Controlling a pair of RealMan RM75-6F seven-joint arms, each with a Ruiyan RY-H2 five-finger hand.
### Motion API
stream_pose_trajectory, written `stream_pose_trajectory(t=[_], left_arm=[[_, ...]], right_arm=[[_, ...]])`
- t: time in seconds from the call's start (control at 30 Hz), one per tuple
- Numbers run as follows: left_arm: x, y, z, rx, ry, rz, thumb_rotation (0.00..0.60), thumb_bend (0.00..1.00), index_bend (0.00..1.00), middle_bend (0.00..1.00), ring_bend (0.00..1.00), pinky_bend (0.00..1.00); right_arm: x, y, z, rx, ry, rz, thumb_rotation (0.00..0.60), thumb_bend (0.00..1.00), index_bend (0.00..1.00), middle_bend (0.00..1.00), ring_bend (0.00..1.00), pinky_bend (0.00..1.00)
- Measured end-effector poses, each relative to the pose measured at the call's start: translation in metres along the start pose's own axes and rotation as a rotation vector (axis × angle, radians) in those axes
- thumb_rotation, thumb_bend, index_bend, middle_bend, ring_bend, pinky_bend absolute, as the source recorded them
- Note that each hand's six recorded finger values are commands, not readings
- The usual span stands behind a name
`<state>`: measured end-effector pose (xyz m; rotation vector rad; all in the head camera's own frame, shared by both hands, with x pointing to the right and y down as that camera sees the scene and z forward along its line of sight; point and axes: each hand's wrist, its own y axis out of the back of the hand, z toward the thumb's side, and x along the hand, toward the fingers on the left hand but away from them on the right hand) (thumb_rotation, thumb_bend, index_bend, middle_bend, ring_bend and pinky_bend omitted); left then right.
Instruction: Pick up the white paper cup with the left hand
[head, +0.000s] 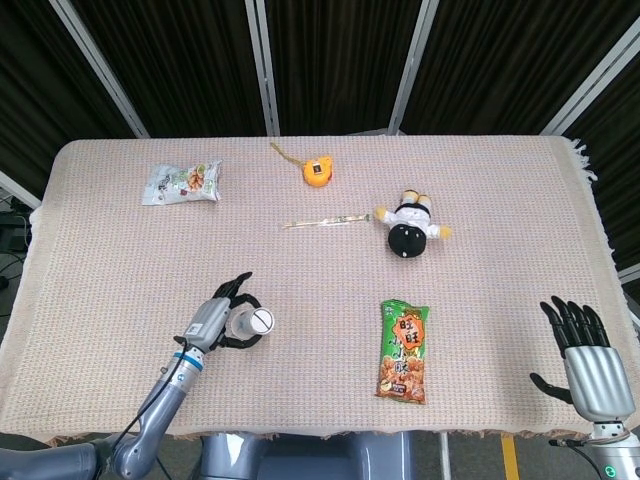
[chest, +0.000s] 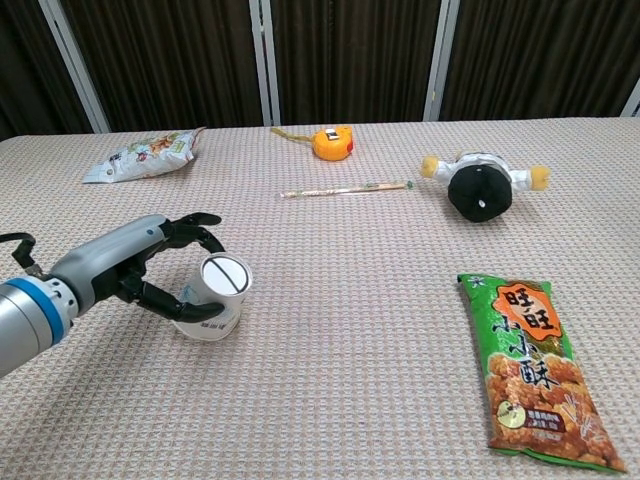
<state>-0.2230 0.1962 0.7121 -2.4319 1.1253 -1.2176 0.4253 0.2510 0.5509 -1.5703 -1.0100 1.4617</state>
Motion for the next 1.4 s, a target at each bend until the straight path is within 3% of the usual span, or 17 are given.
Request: stream_pose_trajectory(t=[0.1, 0.3, 0.37, 0.53, 0.7, 0.97, 1.17, 1.4], left_arm=[[-0.004, 0.005, -0.006, 0.009, 0.01, 0.002, 0.6, 0.18, 0.36, 0.0, 0.0, 0.0], [-0.013, 0.016, -0.018, 0.055, 0.026, 0.004, 0.6, 0.18, 0.04, 0.0, 0.0, 0.0], [-0.015, 0.017, -0.019, 0.062, 0.028, 0.0, 0.6, 0.18, 0.0, 0.0, 0.0, 0.0], [-0.019, 0.023, -0.02, 0.063, 0.028, 0.005, 0.6, 0.18, 0.0, 0.0, 0.0, 0.0], [-0.028, 0.04, -0.018, 0.097, -0.002, 0.05, 0.6, 0.18, 0.0, 0.0, 0.0, 0.0], [-0.059, 0.086, -0.017, 0.398, -0.069, 0.237, 0.6, 0.16, 0.0, 0.0, 0.0, 0.0], [-0.104, 0.111, -0.035, 0.598, 0.028, 0.318, 0.6, 0.08, 0.0, 0.0, 0.0, 0.0], [-0.153, 0.128, -0.058, 0.662, 0.157, 0.334, 0.6, 0.08, 0.0, 0.0, 0.0, 0.0]], right_arm=[[0.0, 0.0, 0.001, 0.001, 0.002, 0.001, 0.6, 0.03, 0.0, 0.0, 0.0, 0.0], [0.001, -0.001, 0.001, 0.002, 0.001, 0.002, 0.6, 0.03, 0.0, 0.0, 0.0, 0.0], [0.001, -0.001, 0.001, 0.004, 0.001, 0.003, 0.6, 0.03, 0.0, 0.0, 0.0, 0.0], [0.001, -0.002, 0.001, 0.005, 0.0, 0.007, 0.6, 0.03, 0.0, 0.0, 0.0, 0.0], [0.0, -0.002, 0.0, 0.006, -0.003, 0.005, 0.6, 0.03, 0.0, 0.0, 0.0, 0.0], [-0.002, -0.003, 0.001, 0.009, 0.001, 0.003, 0.6, 0.03, 0.0, 0.0, 0.0, 0.0], [-0.001, -0.005, 0.005, 0.024, 0.009, -0.001, 0.6, 0.03, 0.0, 0.0, 0.0, 0.0], [-0.002, -0.008, 0.007, 0.041, 0.014, -0.004, 0.6, 0.03, 0.0, 0.0, 0.0, 0.0]])
